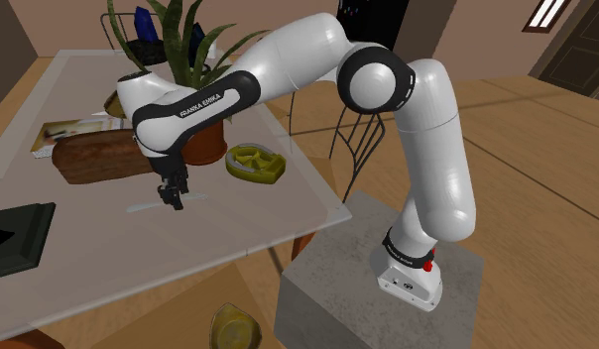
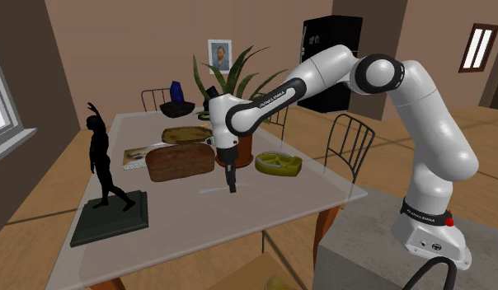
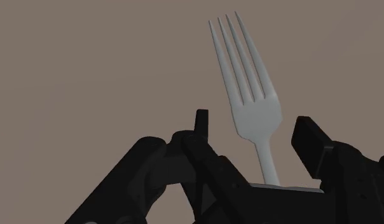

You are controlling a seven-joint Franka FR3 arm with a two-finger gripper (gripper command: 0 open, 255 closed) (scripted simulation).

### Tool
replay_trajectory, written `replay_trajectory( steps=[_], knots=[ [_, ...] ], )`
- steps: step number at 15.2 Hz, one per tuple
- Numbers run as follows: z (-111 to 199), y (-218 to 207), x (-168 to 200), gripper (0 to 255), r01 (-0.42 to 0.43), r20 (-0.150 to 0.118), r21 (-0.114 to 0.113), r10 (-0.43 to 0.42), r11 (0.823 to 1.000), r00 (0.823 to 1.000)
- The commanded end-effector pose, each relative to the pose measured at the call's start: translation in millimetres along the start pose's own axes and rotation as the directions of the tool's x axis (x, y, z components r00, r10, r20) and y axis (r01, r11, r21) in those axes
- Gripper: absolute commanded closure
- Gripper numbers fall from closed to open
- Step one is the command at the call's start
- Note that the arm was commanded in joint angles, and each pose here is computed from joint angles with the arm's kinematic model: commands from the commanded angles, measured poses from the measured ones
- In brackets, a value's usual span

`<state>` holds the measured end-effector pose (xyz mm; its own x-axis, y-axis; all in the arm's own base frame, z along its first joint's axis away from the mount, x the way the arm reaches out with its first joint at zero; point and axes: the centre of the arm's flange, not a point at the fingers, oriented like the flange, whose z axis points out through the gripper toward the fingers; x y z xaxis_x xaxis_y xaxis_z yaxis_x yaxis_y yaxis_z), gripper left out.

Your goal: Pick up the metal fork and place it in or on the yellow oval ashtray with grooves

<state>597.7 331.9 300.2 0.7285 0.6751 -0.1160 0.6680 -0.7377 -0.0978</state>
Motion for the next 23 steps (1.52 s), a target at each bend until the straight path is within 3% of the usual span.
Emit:
replay_trajectory(
  steps=[1,9,23],
  knots=[
    [0.0,0.0,0.0,255,0.000,0.000,0.000,0.000,1.000,1.000],
    [0.0,0.0,0.0,255,0.000,0.000,0.000,0.000,1.000,1.000],
    [-73.0,-7.2,-8.5,255,0.000,0.000,0.000,0.000,1.000,1.000]
  ],
)
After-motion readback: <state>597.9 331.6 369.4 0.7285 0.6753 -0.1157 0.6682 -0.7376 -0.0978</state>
